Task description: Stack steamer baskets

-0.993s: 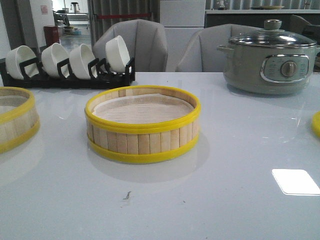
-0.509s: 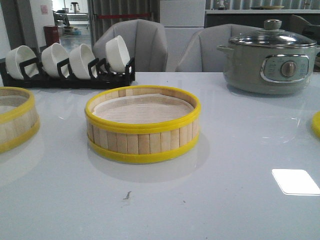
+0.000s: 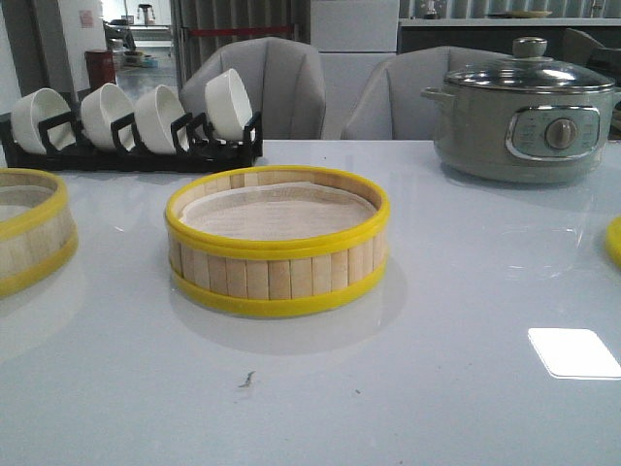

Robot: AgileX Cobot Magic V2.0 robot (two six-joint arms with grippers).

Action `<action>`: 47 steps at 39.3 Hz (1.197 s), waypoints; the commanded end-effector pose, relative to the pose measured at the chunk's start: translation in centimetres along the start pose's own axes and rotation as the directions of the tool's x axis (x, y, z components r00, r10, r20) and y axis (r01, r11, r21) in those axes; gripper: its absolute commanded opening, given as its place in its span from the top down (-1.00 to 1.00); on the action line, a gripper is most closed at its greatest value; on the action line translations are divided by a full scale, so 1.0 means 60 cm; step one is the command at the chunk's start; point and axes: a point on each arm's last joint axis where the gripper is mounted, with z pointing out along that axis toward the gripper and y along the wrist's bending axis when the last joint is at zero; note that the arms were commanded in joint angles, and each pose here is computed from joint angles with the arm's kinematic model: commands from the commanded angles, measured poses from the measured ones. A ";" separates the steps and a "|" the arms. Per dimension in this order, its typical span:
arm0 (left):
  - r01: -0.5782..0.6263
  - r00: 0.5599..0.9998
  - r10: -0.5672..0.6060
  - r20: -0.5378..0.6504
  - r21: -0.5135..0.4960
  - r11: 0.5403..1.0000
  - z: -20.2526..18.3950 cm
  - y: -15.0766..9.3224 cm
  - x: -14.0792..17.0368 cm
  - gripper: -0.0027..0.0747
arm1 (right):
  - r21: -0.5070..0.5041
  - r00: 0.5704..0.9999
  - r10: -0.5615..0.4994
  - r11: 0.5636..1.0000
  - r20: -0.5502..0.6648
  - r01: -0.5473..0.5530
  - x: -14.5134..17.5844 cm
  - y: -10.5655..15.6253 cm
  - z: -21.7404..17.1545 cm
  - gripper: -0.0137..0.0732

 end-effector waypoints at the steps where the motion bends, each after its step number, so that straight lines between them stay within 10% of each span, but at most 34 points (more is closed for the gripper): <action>1: 0.000 0.998 -0.001 0.067 0.012 1.000 0.001 -0.003 -0.027 0.71 | 0.008 0.992 -0.010 1.000 0.126 0.009 -0.024 0.000 -0.005 0.53; 47: -0.083 0.995 0.083 0.049 -0.015 0.996 0.002 0.000 -0.023 0.71 | 0.008 0.992 -0.010 1.000 0.126 0.009 -0.024 0.000 -0.005 0.53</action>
